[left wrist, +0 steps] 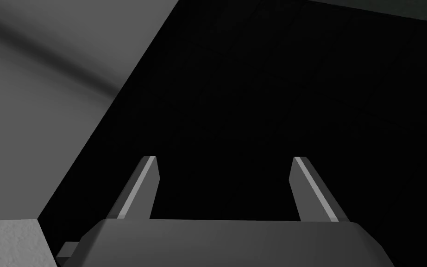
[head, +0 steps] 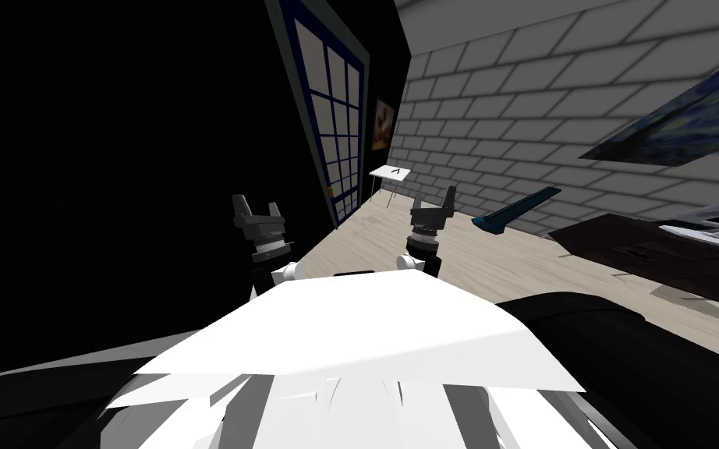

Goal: Pull the door open

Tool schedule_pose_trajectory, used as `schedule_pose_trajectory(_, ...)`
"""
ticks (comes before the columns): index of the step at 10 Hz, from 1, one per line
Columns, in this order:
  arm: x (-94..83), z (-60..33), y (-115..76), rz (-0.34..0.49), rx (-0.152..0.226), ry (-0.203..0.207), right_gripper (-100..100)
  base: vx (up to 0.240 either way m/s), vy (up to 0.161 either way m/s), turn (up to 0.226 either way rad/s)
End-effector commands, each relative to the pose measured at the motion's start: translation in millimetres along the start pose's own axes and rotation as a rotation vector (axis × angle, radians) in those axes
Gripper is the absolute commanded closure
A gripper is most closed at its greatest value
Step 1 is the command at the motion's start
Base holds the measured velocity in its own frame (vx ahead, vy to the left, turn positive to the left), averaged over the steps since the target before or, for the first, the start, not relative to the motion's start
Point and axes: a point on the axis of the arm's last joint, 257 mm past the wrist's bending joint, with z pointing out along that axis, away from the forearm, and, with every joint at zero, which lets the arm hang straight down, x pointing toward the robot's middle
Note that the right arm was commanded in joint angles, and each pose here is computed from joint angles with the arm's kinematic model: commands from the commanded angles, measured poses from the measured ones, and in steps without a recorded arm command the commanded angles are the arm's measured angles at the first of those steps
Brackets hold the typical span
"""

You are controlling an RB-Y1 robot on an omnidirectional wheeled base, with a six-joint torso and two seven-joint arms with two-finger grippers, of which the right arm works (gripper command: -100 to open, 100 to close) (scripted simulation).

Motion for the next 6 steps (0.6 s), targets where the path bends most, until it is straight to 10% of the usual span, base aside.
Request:
schedule_pose_trajectory(1,0.7,-4.6,-11.0,-0.045,0.022,0.017,-100,0.084,0.026,0.124)
schedule_pose_trajectory(6,0.3,-17.9,-38.4,-0.161,0.074,0.054,-100,0.134,0.051,0.100)
